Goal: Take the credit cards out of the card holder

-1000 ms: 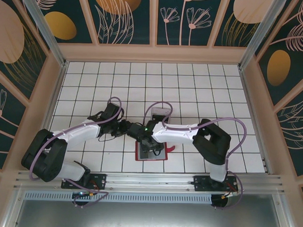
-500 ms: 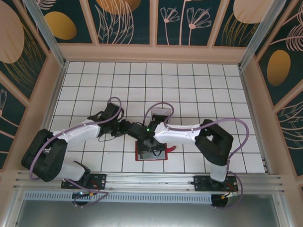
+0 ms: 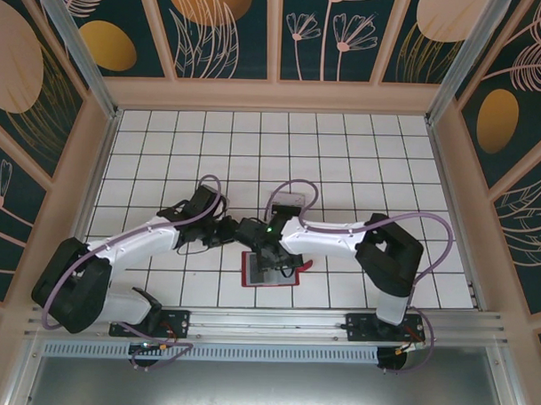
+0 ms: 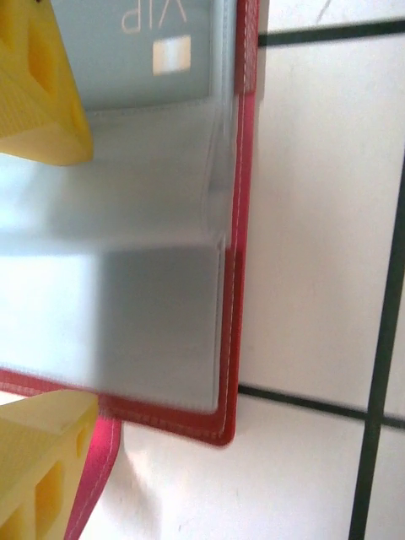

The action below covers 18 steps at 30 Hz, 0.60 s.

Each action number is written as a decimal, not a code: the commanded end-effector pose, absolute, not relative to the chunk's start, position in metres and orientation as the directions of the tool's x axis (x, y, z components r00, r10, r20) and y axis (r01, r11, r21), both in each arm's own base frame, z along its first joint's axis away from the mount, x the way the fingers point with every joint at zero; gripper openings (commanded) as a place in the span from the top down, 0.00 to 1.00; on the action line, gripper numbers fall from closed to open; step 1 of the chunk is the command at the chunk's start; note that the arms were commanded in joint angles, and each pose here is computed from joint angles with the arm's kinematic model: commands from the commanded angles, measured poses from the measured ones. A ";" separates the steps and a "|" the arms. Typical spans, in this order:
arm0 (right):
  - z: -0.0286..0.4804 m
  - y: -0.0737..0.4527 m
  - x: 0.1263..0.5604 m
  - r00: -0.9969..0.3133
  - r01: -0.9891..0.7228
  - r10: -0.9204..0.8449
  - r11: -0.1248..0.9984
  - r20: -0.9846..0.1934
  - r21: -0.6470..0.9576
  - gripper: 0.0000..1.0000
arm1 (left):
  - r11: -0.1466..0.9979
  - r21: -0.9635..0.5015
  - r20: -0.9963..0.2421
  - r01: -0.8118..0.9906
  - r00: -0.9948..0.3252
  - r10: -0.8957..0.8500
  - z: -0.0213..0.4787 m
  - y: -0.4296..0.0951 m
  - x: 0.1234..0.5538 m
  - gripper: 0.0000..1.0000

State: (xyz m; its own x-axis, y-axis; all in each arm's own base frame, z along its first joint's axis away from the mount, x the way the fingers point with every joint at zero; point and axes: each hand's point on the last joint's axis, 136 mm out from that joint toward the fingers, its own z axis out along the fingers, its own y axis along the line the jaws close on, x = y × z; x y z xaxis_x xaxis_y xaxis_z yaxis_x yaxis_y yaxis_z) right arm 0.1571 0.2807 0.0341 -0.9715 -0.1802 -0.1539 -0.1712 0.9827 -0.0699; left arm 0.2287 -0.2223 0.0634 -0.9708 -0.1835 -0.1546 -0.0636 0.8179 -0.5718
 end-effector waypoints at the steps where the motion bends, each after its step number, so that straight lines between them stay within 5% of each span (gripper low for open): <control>1: 0.039 0.268 0.160 -0.975 -0.121 -0.131 0.991 -0.179 -0.063 0.31 | 0.809 -0.584 -0.101 -0.062 -0.984 -0.148 0.063 -0.233 0.213 0.77; 18: 0.041 0.252 0.157 -0.980 -0.059 -0.049 0.997 -0.192 0.044 0.36 | 0.795 -0.606 -0.022 0.024 -1.000 0.014 0.054 -0.284 0.182 0.82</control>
